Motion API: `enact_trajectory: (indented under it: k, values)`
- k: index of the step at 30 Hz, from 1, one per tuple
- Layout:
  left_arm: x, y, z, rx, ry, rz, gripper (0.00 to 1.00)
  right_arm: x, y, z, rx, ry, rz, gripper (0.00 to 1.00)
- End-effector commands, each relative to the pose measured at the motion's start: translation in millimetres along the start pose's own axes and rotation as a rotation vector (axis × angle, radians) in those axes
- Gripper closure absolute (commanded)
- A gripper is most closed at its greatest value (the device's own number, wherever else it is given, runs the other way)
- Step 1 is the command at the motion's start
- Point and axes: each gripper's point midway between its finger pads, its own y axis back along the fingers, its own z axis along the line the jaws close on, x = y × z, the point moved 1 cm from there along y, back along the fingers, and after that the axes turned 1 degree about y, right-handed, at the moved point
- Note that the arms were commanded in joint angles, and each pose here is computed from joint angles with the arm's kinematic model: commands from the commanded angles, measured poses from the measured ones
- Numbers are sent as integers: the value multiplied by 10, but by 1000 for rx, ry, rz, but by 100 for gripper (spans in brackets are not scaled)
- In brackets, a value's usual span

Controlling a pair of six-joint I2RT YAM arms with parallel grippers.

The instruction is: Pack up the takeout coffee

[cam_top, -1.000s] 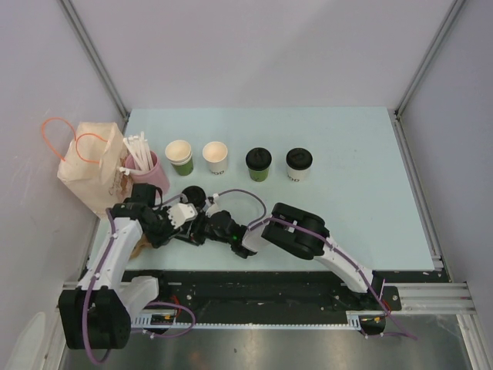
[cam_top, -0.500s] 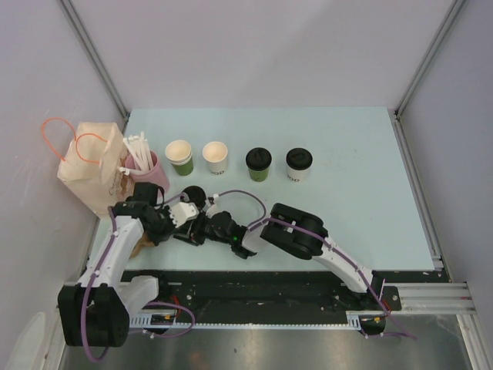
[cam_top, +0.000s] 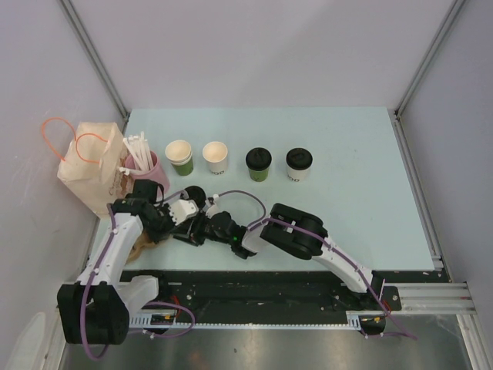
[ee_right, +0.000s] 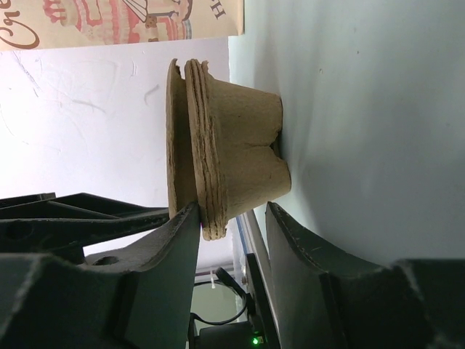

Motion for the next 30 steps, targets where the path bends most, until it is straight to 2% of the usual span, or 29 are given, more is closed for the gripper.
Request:
enact_trajectory:
  k: [1, 2, 4, 9, 18, 25, 30]
  values:
    - [-150, 75, 45, -1, 15, -51, 83, 11, -42, -46, 3, 11, 1, 54]
    - [-136, 67, 42, 0, 15, -44, 92, 11, -42, -46, 3, 11, 1, 54]
    - [-123, 74, 57, -8, 15, -35, 100, 14, -41, -54, 5, 9, 2, 54]
    - [-169, 167, 101, -55, 3, -62, 100, 11, -42, -41, 2, 8, 1, 54]
    - [-225, 512, 248, -238, -69, -105, 99, 52, -46, 62, -13, 29, -7, 55]
    - [-200, 607, 264, -303, -133, -101, 100, 186, -57, 170, -44, 10, -22, 64]
    - [-311, 720, 278, -326, -159, -154, 100, 246, -67, 290, -75, -4, -64, 77]
